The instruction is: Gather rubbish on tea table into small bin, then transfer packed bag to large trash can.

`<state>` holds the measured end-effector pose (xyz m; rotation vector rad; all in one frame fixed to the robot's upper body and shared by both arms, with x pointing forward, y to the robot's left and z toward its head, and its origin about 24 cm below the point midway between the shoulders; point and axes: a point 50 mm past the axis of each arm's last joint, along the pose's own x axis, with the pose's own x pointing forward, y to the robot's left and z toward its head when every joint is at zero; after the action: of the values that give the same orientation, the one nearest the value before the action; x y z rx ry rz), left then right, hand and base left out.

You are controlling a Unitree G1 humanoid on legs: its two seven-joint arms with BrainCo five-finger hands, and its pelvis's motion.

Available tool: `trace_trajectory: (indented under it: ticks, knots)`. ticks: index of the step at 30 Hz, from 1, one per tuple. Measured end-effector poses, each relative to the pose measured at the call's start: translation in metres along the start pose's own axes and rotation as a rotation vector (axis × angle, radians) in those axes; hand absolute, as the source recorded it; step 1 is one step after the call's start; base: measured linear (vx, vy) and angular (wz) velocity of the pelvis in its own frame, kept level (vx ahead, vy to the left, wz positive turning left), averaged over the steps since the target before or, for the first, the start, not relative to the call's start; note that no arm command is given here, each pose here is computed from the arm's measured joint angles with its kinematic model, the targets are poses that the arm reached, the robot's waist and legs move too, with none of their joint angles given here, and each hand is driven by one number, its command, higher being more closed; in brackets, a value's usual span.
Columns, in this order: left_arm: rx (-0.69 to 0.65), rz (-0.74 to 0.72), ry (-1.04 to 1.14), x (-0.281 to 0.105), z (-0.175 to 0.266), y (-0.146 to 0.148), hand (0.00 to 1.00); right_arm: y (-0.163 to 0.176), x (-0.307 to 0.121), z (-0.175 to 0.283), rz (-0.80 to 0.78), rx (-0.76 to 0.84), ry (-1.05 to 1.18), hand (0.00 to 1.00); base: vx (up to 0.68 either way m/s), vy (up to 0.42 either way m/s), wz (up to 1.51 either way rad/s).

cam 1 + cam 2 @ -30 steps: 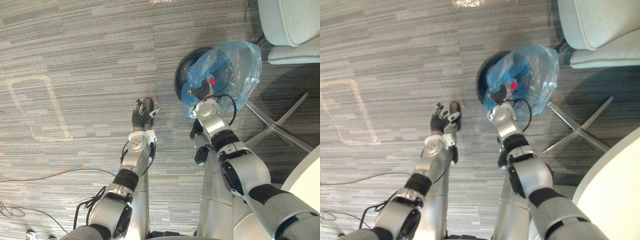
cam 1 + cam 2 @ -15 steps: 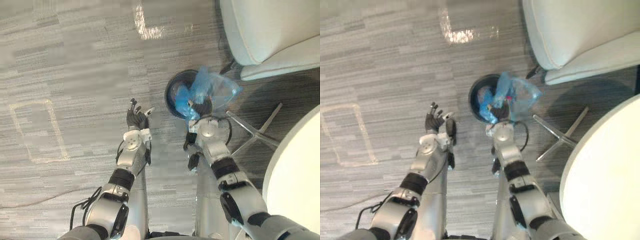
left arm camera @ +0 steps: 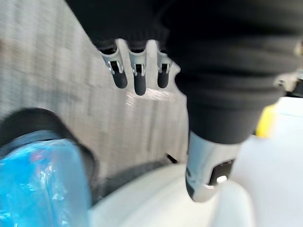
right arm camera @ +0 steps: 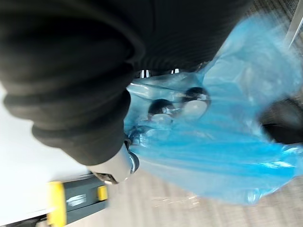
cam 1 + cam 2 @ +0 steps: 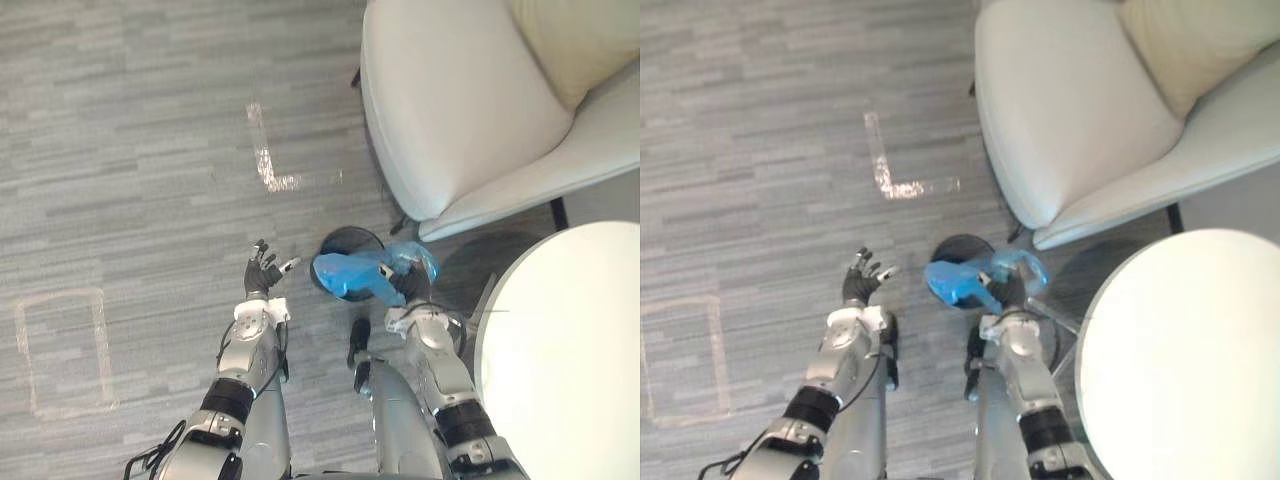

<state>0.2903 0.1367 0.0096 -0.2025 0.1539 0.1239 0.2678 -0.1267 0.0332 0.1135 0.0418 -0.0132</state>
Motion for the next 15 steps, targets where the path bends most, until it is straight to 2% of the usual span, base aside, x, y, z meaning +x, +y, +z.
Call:
trace_trajectory:
  ticks: [9, 13, 15]
  knots:
    - [0.022, -0.086, -0.007, -0.026, -0.006, 0.000, 0.00, 0.022, -0.026, -0.009, 0.197, 0.085, 0.038, 1.00, 0.11, 0.010, -0.06]
    - [0.021, -0.081, -0.060, -0.037, 0.005, 0.008, 0.00, 0.025, -0.028, -0.004, 0.274, 0.102, 0.024, 1.00, 0.05, 0.006, -0.05]
    - [0.043, -0.063, -0.013, -0.048, -0.010, 0.021, 0.00, 0.027, -0.029, -0.003, 0.311, 0.114, 0.022, 1.00, 0.06, 0.015, -0.05]
